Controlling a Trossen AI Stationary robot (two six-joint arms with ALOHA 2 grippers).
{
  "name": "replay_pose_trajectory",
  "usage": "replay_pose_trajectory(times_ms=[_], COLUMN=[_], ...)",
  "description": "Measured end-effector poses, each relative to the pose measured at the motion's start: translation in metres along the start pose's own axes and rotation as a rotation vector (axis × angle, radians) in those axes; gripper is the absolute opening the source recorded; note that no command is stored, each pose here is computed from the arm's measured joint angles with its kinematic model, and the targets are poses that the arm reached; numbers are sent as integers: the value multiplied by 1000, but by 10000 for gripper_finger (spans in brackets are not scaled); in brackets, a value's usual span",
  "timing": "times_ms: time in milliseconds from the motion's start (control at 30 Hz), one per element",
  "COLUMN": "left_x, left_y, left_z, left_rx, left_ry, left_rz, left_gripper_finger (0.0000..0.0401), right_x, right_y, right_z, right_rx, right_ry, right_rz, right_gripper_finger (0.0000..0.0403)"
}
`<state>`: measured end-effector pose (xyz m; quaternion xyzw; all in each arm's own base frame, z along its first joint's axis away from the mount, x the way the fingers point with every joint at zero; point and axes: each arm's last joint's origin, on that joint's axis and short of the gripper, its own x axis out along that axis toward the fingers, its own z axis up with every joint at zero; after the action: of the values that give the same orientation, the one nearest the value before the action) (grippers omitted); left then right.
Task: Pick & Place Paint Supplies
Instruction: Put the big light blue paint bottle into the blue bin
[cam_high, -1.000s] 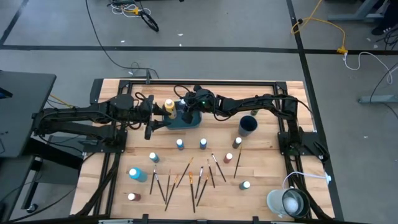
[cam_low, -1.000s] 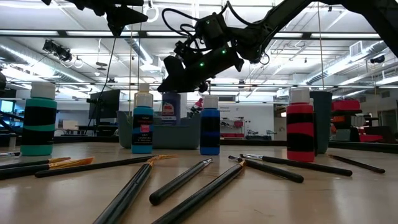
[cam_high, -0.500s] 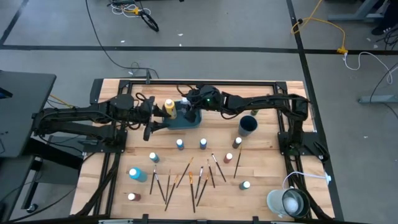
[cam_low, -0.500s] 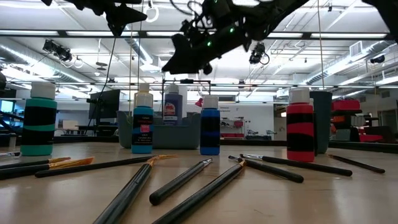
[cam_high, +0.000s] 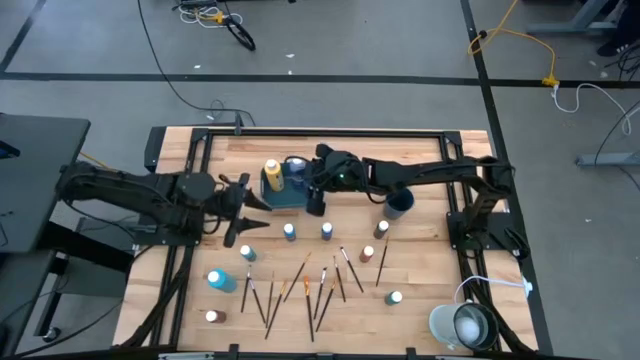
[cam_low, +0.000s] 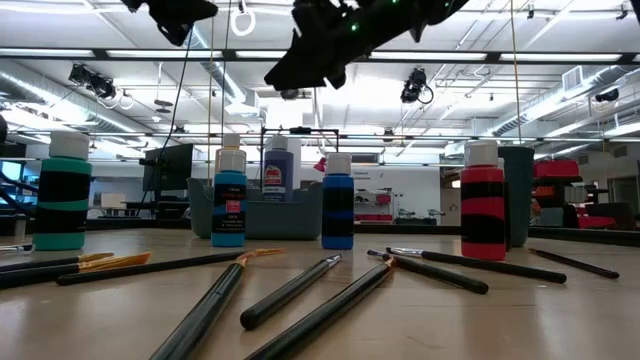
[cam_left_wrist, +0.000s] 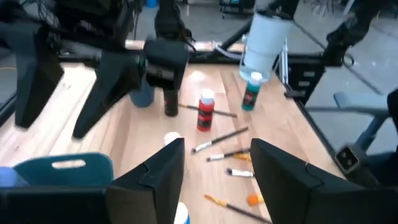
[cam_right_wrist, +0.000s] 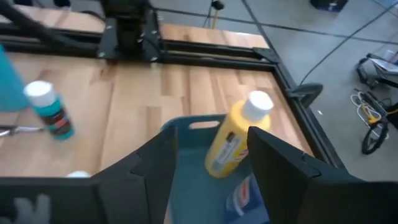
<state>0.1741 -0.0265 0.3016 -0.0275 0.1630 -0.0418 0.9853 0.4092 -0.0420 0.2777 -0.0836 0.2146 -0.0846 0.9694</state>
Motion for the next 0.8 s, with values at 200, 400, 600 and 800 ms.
replay_pose_trajectory(times_ms=[200, 400, 600, 800], left_x=[-2, -8, -17, -25], left_y=[-21, -43, -66, -82], left_z=[-6, -12, -17, -22], left_rx=[-22, -47, 59, 178], left_ry=[46, 107, 127, 136], left_rz=[-94, -289, -477, -579], left_gripper_finger=[170, 165, 165, 165], right_x=[-6, -7, -7, -7], right_y=[13, 20, 23, 25], right_z=[1, 3, 3, 4], right_rx=[-20, -34, -37, -33], right_ry=[24, 18, 16, 15], right_rz=[35, 50, 58, 61], right_gripper_finger=[192, 191, 191, 191])
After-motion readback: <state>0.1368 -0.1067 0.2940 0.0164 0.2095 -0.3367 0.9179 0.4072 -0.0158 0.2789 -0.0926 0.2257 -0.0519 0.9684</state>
